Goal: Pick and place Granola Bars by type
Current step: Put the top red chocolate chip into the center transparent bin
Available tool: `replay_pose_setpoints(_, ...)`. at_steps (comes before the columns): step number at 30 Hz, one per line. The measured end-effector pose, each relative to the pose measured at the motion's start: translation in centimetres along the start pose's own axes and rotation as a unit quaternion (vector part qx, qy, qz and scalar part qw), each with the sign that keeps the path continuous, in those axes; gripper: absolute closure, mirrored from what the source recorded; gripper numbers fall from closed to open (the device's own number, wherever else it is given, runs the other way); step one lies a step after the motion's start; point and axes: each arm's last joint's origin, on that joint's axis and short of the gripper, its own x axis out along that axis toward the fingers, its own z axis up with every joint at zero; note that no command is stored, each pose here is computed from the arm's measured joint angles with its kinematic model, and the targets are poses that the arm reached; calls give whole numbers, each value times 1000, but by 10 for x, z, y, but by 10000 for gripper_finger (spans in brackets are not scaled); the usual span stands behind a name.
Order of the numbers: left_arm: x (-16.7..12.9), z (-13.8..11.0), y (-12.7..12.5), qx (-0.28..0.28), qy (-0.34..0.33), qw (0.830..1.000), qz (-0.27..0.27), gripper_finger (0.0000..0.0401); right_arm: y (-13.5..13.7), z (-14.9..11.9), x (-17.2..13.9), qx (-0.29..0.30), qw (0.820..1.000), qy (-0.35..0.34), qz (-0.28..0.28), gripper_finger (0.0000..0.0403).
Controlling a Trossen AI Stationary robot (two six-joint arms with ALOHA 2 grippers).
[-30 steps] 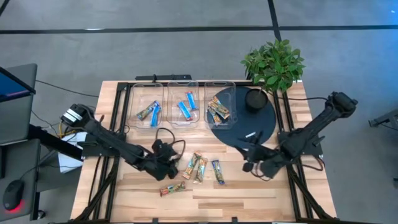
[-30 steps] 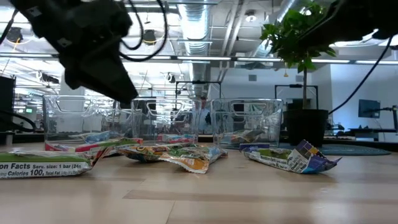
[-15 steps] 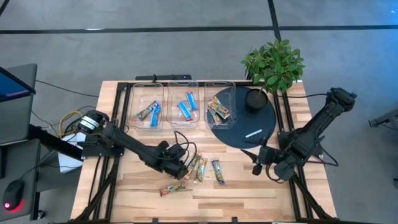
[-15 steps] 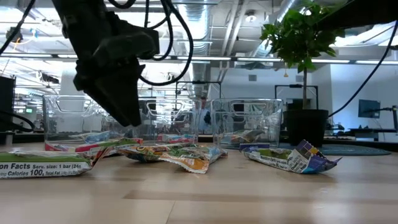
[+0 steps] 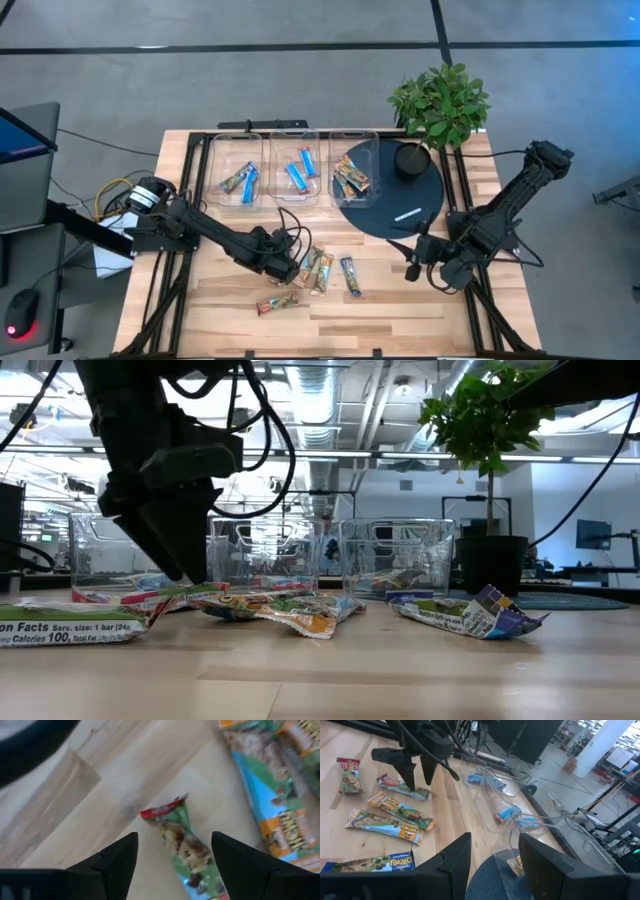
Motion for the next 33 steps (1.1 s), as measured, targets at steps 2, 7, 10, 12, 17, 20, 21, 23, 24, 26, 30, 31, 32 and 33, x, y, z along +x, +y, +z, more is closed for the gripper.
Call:
replay_pose_setpoints(2, 0, -1, 0, -1, 4, 1000, 0, 149, 0, 0, 0, 0, 1000, 0, 0, 244)
replay_pose_setpoints(7, 1, 0, 0, -2, 3, 1000, -5, 149, 0, 0, 0, 0, 1000, 0, 1, 244)
replay_pose_setpoints(10, 6, -2, -4, 3, 15, 1000, -15, 149, 0, 0, 0, 0, 1000, 0, 1, 244)
replay_pose_setpoints(12, 16, -3, -5, 8, 36, 999, -12, 149, 0, 0, 0, 0, 1000, 0, 1, 244)
replay_pose_setpoints(17, 34, -4, -5, 13, 69, 998, 3, 149, 0, 0, 0, 1, 1000, 0, 2, 244)
replay_pose_setpoints(20, 35, -4, -4, 13, 71, 997, 6, 149, 0, 0, 0, 1, 1000, 0, 2, 244)
replay_pose_setpoints(21, 35, -4, -5, 13, 70, 997, 7, 149, 0, 0, 0, 1, 1000, 0, 2, 244)
replay_pose_setpoints(23, 34, -3, -5, 15, 73, 997, 11, 149, 0, 0, 0, 1, 1000, 0, 2, 244)
replay_pose_setpoints(24, 33, -2, -6, 15, 75, 997, 11, 149, 0, 0, 0, 1, 1000, 0, 2, 244)
replay_pose_setpoints(26, 31, 0, -8, 17, 77, 997, 11, 149, 0, 0, 0, 1, 1000, 0, 2, 244)
replay_pose_setpoints(30, 28, 2, -10, 28, 79, 996, 13, 150, 0, 0, 0, 1, 1000, 0, 2, 244)
replay_pose_setpoints(31, 28, 2, -10, 28, 79, 996, 13, 150, 0, 0, 0, 1, 1000, 0, 2, 244)
replay_pose_setpoints(32, 28, 2, -10, 28, 79, 996, 13, 150, 0, 0, 0, 0, 1000, 0, 2, 244)
replay_pose_setpoints(33, 28, 2, -10, 28, 79, 996, 13, 150, 0, 0, 0, 0, 1000, 0, 2, 244)
